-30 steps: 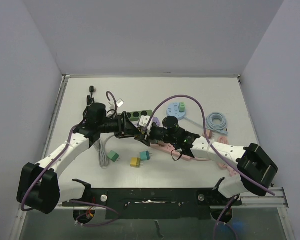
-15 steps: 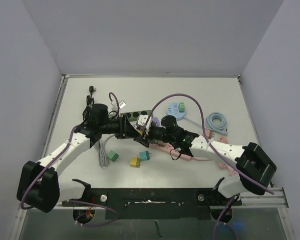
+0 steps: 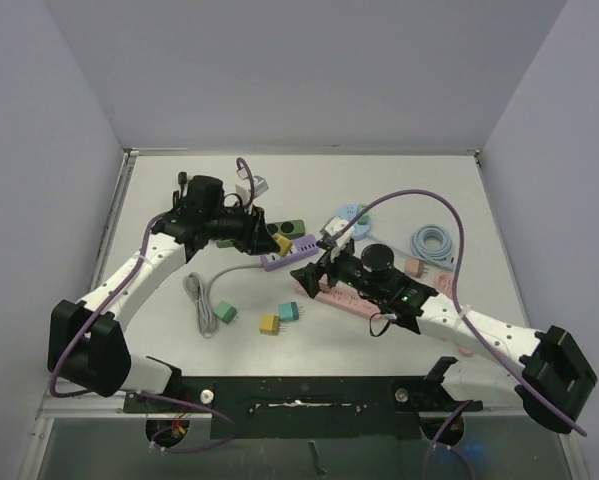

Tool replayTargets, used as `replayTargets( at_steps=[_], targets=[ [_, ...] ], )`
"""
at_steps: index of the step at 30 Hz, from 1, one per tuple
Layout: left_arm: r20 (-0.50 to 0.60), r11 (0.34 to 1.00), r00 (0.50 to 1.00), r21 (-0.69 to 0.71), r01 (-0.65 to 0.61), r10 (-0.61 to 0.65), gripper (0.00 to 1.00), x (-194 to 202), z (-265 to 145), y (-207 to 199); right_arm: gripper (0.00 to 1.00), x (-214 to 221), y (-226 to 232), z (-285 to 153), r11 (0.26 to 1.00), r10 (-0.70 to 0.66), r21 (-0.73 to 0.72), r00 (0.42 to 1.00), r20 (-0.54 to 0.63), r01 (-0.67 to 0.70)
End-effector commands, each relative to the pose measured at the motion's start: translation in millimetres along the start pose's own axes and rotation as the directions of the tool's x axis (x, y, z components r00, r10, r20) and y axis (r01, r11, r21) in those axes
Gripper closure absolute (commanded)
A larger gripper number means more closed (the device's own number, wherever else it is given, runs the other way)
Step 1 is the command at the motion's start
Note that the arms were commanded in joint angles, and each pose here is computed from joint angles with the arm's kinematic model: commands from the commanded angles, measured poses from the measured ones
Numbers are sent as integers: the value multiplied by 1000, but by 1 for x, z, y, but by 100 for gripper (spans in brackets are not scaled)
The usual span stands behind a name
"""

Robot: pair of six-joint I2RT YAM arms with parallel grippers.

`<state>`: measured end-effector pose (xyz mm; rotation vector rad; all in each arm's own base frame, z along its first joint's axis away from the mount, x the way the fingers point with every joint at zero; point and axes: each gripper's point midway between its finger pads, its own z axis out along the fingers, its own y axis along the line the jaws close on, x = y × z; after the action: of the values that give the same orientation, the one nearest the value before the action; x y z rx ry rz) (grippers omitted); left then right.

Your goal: Insert the plug

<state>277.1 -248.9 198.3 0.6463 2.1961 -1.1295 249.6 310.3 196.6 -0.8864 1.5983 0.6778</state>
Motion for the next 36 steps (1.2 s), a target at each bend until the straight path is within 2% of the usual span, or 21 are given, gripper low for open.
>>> replayTargets(
  at_steps=[1,3,6,9,12,15,20,28,36],
  targets=[
    [5,937,940,-75,-341,342,100,-26,-4,25,0,-19,-43,-30,946,224,211,966,129,-248],
    [-15,875,882,-119,-469,471,100,-34,-3,38,0,-8,-56,-43,911,288,269,950,121,-311],
    [-63,792,805,-152,-592,590,100,-51,-2,52,0,1,-76,-63,853,356,351,923,149,-386],
    [-182,686,685,-68,-724,705,100,-48,3,61,0,6,-93,-79,802,397,404,898,188,-440],
    [-276,630,613,-32,-776,740,100,-51,9,78,0,10,-104,-90,772,412,436,886,212,-463],
    [-382,632,576,29,-774,723,100,-40,16,97,0,17,-113,-96,747,424,469,881,211,-472],
    [-473,627,521,88,-774,710,100,-42,30,118,1,27,-121,-97,721,445,500,874,196,-479],
    [-482,629,488,186,-755,728,100,-45,74,128,1,42,-131,-97,686,476,540,862,175,-488],
    [-505,596,439,202,-777,743,100,-53,91,133,1,53,-133,-97,670,496,552,853,165,-496]
  ],
)
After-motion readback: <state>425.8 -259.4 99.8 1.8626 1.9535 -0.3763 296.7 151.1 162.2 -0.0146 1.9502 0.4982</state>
